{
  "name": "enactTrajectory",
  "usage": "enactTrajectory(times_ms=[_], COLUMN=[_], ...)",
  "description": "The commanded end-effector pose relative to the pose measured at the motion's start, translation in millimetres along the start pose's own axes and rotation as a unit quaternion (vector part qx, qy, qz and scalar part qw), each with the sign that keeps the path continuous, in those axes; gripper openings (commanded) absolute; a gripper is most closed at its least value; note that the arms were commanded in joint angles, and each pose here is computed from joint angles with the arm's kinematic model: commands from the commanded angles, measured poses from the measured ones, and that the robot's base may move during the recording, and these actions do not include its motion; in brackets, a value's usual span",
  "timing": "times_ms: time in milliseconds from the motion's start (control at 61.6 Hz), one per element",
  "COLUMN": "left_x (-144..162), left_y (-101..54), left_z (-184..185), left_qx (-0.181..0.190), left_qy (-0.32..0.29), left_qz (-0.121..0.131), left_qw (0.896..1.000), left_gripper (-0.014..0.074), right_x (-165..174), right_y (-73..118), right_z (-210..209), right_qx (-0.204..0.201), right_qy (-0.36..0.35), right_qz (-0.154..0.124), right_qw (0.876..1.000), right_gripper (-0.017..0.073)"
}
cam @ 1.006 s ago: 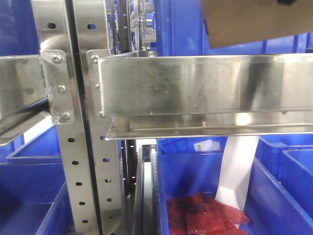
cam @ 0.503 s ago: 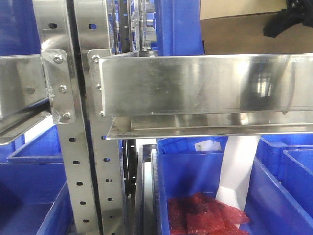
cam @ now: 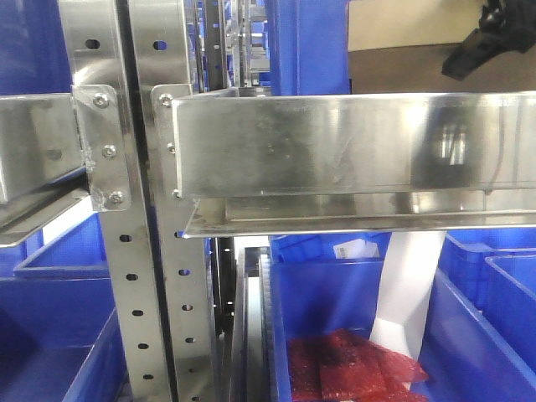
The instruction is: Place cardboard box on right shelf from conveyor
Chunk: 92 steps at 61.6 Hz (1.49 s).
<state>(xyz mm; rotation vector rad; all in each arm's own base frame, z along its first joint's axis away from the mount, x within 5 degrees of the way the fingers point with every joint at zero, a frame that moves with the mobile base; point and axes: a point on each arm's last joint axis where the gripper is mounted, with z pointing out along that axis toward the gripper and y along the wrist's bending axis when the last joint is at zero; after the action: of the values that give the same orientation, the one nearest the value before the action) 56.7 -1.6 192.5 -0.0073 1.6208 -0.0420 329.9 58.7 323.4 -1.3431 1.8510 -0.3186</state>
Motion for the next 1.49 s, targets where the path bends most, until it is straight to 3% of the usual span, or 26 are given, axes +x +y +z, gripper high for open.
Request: enactTrajectory(times_ms=[0,292,422,503,552,649,763,909,958,1071,1234,1477], left_x=[-5.4,-5.4,-5.4,-5.4,-5.4,-5.4,-5.4,-5.4,-5.4,-5.4,-5.4,-5.4], left_y=[0.5,0.5,0.5,0.5,0.5,0.5,0.5,0.5,0.5,0.5,0.5,0.5], left_z=[-0.9,-0.9,-0.9,-0.9,-0.9,-0.9,-0.9,-0.9,-0.9,-0.9,-0.9,-0.9], left_qx=[-0.003,-0.003,-0.003,-0.003,-0.003,-0.003,-0.003,-0.003,-0.003,-0.003,-0.003,-0.003], left_qy=[-0.046,-0.046,-0.046,-0.046,-0.046,-0.046,-0.046,-0.046,-0.046,-0.046,-0.046,-0.046], left_qz=[-0.003,-0.003,-0.003,-0.003,-0.003,-0.003,-0.003,-0.003,-0.003,-0.003,-0.003,-0.003], left_qw=[0.999,0.999,0.999,0.999,0.999,0.999,0.999,0.999,0.999,0.999,0.999,0.999], left_gripper=[-0.0116,-0.0116,-0.0116,-0.0116,-0.0116,-0.0116,-0.0115,-0.0116,-0.0115,-0.0116,-0.0116,-0.0116], right_x=[-14.1,-16.6,-8.8,-3.5,-0.5,5.6,14.0,24.2,27.7,35.1,44.2,48.7], right_y=[-15.8,-11.3,1.4,12.2,17.9,29.6,46.9,71.3,80.4,97.2,113.4,119.1], right_z=[-34.3,-66.8,-74.7,-84.5,-93.2,-117.0,-148.0,-182.7,-193.9,-208.2,-209.0,-201.4], right_qx=[0.054,0.073,0.084,0.094,0.111,0.155,0.196,0.214,0.214,0.214,0.215,0.208], right_qy=[-0.041,-0.068,-0.067,-0.074,-0.089,-0.136,-0.185,-0.233,-0.253,-0.281,-0.286,-0.273], right_qz=[0.053,0.197,0.200,0.221,0.252,0.329,0.377,0.435,0.461,0.490,0.493,0.497], right_qw=[0.996,0.975,0.974,0.968,0.957,0.922,0.886,0.843,0.823,0.797,0.793,0.797], right_gripper=[0.0630,0.0630,0.0630,0.0617,0.0590,0.0486,0.0300,0.0056,0.0060,0.0058,0.0058,0.0058])
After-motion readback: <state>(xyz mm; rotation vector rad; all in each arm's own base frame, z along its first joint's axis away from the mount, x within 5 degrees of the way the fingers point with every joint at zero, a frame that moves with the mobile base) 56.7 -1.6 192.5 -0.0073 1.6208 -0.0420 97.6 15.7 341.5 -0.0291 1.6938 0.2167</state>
